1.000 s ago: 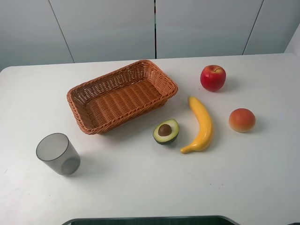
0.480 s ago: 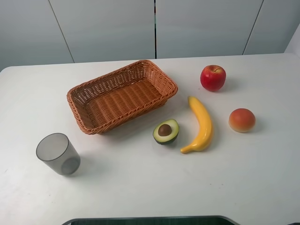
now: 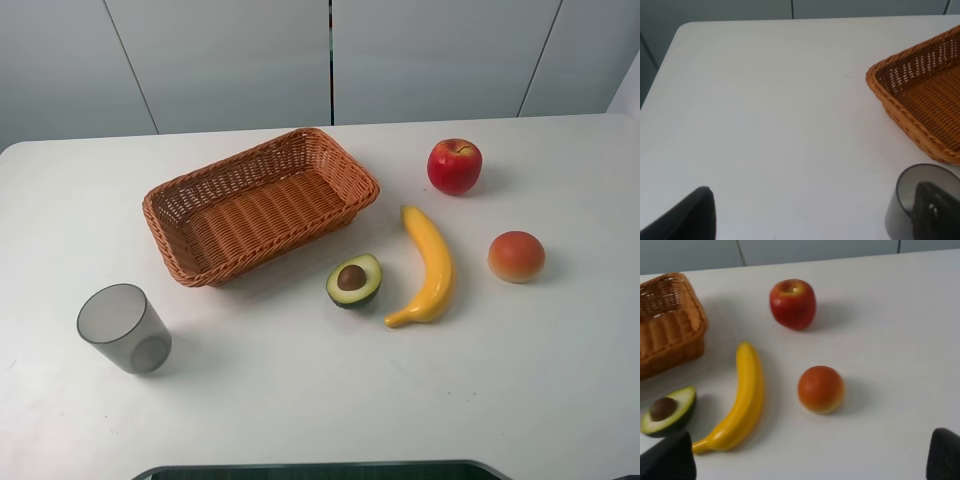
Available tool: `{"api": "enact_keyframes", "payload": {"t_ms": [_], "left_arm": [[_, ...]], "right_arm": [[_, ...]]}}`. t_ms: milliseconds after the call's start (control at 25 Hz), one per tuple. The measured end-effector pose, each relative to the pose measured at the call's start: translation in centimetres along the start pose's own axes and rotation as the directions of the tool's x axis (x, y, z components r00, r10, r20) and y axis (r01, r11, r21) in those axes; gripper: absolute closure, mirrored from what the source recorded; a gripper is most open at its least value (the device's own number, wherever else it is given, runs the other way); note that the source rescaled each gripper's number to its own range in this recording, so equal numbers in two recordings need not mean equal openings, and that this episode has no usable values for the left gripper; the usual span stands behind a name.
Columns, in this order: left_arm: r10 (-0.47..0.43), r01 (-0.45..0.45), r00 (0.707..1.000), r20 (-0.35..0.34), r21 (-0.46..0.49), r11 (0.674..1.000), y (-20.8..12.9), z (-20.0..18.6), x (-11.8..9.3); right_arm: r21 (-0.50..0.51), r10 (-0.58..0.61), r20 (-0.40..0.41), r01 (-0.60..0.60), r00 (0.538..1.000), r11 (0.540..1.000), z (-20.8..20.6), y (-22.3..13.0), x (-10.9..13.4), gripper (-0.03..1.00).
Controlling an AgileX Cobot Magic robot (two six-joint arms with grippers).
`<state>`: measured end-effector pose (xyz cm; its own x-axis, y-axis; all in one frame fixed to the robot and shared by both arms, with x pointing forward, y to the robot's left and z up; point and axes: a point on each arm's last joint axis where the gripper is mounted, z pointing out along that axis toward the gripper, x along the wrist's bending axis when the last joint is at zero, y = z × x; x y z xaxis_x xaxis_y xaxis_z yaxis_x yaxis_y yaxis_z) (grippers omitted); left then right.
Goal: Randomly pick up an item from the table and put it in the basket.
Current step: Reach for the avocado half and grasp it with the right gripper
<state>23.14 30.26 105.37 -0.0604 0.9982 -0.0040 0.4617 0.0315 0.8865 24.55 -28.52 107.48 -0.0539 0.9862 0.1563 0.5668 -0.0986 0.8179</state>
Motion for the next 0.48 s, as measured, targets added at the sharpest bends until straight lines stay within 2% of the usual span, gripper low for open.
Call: {"api": "enact_keyframes", "payload": {"t_ms": [320, 480], "left_arm": [[0.000, 0.000, 1.000, 0.000, 0.000, 1.000, 0.0, 0.0, 0.0], [0.000, 0.000, 1.000, 0.000, 0.000, 1.000, 0.0, 0.0, 0.0]], "right_arm": [[0.217, 0.055, 0.014, -0.057, 0.998, 0.974, 2.9, 5.4, 0.2, -0.03], [0.340, 0.029, -0.053, -0.009, 0.998, 0.940, 5.2, 6.6, 0.9, -0.03]]}}
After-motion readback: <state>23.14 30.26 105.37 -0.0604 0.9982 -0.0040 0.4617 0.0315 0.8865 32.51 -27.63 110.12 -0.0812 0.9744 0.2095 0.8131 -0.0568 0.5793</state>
